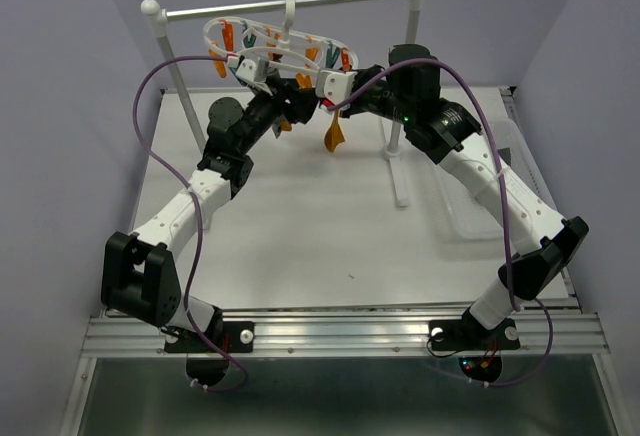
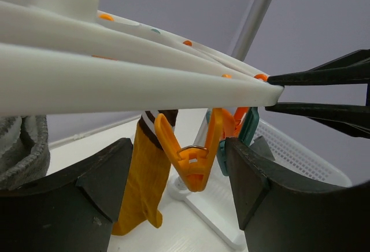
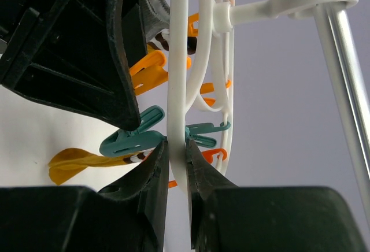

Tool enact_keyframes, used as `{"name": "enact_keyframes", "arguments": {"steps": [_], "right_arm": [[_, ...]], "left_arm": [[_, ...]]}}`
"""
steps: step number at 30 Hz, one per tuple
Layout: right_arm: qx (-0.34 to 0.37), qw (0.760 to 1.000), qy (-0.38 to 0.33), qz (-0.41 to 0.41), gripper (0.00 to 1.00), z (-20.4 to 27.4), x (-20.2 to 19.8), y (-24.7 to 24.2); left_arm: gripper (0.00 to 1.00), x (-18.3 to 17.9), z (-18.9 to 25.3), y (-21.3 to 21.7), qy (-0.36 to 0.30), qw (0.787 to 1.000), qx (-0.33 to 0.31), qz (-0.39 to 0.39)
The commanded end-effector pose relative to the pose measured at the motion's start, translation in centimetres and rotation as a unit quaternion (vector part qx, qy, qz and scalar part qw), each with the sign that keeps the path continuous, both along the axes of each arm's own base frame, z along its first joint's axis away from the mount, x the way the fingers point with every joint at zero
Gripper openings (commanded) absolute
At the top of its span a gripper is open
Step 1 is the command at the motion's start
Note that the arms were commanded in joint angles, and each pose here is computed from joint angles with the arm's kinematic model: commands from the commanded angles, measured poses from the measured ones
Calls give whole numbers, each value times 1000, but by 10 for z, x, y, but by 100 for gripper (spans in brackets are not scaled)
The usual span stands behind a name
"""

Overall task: Clip the socks to the hanger
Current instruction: Open the clamp at the hanger.

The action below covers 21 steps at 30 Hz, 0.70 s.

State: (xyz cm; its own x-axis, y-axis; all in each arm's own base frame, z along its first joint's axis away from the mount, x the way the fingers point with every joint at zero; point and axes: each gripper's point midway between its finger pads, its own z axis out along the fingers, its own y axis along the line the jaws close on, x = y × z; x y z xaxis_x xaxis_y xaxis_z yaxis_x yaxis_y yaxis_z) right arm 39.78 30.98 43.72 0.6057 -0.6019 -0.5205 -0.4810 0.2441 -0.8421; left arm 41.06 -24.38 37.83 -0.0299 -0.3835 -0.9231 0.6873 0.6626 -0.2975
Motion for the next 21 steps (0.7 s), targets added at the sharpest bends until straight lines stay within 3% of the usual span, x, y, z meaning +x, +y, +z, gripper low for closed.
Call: {"name": "enact_keyframes", "arguments": {"steps": [1, 21], "right_arm": [[40, 999, -31, -11, 7, 36, -12, -9], [62, 998, -13, -9, 7, 36, -9, 0]], "left_arm": [[75, -11, 59, 6, -71, 997, -42, 0], [69, -4, 71, 13, -66, 993, -91, 32]]}}
